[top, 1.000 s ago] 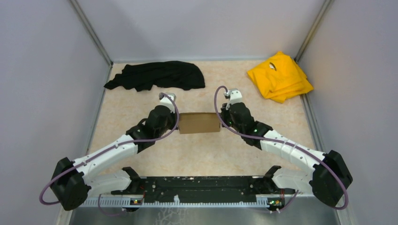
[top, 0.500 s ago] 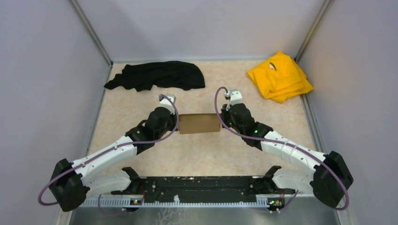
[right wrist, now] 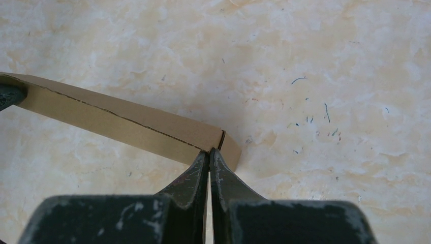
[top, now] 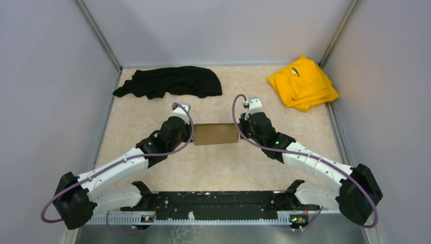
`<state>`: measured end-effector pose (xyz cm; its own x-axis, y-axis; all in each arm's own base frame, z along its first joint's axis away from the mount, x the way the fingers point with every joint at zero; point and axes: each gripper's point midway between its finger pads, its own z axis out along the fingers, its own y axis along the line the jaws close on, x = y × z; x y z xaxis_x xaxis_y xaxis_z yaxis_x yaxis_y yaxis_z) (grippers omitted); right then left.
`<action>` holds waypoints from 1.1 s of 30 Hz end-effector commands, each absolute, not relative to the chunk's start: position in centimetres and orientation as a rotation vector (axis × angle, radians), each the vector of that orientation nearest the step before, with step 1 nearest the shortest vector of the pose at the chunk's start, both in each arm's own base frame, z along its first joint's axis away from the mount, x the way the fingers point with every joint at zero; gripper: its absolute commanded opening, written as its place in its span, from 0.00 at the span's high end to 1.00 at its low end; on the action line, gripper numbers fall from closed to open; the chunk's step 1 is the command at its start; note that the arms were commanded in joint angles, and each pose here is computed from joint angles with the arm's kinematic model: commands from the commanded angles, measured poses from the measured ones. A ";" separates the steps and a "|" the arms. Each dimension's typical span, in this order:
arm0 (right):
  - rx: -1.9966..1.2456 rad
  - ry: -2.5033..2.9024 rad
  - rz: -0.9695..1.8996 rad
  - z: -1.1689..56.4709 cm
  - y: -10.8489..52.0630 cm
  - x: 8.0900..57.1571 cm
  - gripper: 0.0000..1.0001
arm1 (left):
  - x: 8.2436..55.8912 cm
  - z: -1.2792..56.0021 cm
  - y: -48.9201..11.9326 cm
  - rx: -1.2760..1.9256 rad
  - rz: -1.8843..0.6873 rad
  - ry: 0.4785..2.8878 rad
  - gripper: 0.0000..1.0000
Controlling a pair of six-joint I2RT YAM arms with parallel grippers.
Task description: Fold the paper box
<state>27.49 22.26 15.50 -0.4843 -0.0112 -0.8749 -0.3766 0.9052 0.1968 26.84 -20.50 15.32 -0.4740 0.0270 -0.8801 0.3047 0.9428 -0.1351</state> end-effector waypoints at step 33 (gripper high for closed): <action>-0.398 2.094 0.538 14.1 23.9 24.7 1.00 | 25.4 15.1 -19.9 0.276 -0.305 2.086 0.66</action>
